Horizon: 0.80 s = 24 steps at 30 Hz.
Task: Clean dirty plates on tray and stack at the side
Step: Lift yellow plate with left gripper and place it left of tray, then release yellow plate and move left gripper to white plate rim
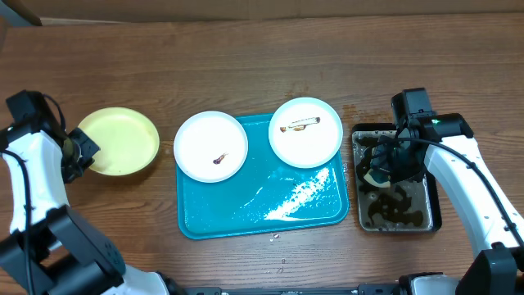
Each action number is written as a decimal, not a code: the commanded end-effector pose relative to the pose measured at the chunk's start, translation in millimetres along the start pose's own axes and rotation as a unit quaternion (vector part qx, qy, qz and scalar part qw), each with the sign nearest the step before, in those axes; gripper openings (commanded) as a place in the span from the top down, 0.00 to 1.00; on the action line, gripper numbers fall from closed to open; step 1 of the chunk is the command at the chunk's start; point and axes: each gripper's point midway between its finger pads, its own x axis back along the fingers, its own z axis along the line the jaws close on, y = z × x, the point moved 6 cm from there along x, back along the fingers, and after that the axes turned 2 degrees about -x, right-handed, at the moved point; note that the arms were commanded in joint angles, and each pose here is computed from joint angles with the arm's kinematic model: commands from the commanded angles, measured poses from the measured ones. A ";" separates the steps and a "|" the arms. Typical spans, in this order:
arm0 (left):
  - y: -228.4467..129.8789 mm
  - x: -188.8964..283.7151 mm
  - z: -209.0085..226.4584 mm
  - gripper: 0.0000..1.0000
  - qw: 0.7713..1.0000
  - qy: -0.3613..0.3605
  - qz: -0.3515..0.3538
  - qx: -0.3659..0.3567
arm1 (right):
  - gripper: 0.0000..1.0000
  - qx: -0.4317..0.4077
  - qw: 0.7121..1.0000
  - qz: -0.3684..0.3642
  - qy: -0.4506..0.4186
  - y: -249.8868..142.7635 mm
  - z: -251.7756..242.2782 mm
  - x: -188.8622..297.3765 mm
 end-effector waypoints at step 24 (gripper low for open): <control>-54.9 44.7 -104.3 0.58 0.953 -0.218 0.101 -0.186 | 0.96 -0.021 0.996 -0.079 0.033 41.6 -11.3 2.3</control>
